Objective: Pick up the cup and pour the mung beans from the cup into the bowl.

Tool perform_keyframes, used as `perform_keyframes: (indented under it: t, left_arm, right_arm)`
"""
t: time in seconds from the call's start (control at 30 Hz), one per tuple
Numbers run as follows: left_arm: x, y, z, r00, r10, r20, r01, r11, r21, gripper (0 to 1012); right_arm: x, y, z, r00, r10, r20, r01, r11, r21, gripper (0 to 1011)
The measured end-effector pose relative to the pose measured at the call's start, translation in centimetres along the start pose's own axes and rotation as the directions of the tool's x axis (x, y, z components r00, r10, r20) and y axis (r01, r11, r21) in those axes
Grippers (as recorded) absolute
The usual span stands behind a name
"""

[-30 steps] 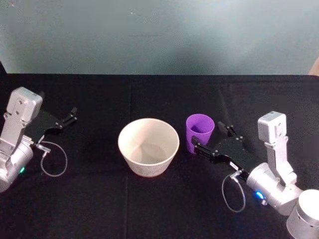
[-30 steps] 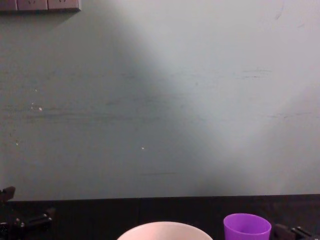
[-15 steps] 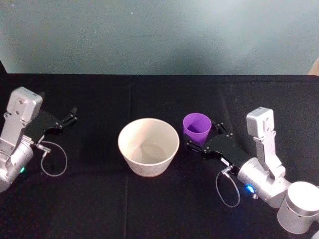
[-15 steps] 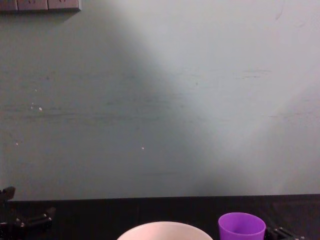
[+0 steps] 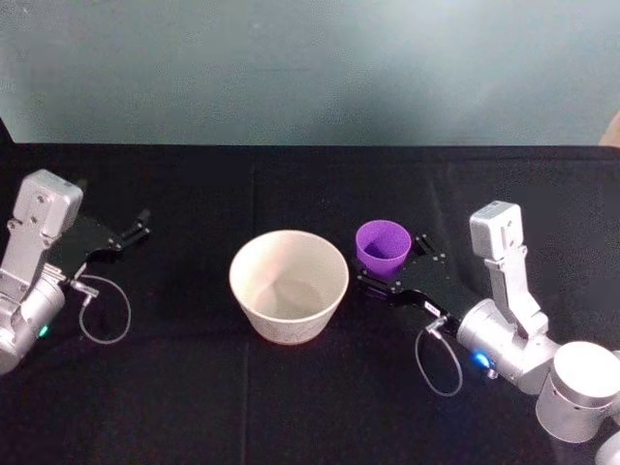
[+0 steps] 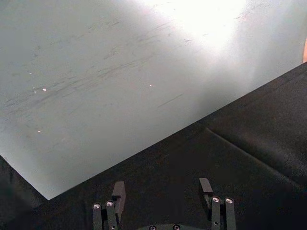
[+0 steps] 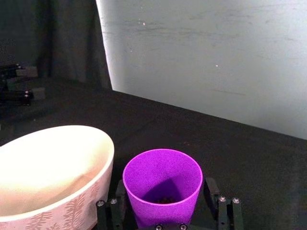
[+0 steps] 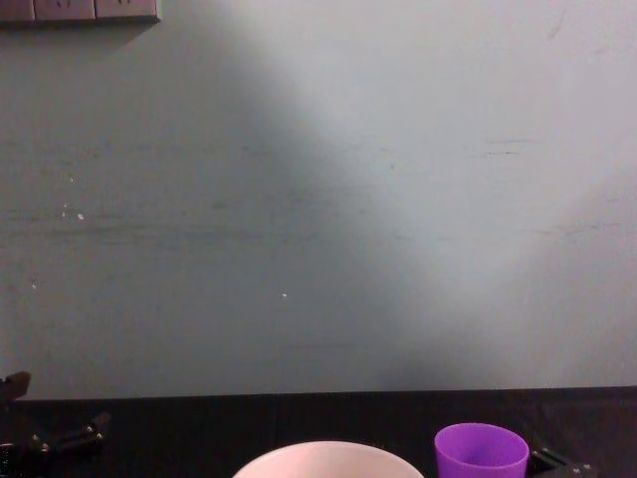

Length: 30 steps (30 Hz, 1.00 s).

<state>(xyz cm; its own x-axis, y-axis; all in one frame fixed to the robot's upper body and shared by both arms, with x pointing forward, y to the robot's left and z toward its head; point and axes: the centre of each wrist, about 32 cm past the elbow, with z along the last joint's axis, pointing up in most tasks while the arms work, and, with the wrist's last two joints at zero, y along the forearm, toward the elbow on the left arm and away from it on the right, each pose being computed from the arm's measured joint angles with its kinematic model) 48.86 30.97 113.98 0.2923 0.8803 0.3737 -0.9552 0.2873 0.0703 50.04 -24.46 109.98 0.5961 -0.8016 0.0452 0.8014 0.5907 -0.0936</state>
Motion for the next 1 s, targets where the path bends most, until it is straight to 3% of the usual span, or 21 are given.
perform_keyframes:
  t: [0.27,0.53,0.67,1.0]
  left_arm:
    - [0.0,0.0,0.0,1.0,0.0,0.0,0.0,1.0,0.0,1000]
    - [0.0,0.0,0.0,1.0,0.0,0.0,0.0,1.0,0.0,1000]
    - [0.0,0.0,0.0,1.0,0.0,0.0,0.0,1.0,0.0,1000]
    - [0.0,0.0,0.0,1.0,0.0,0.0,0.0,1.0,0.0,1000]
  right_arm:
    - [0.1,0.4,0.1,1.0,0.013,-0.005,-0.013,1.0,-0.002,996]
    - [0.0,0.6,-0.1,1.0,0.013,-0.014,-0.013,1.0,0.003,776]
    - [0.0,0.5,0.1,1.0,0.01,-0.012,-0.01,1.0,0.014,742]
    - [0.3,-0.7,2.7,1.0,0.003,0.018,-0.004,0.999,0.046,729]
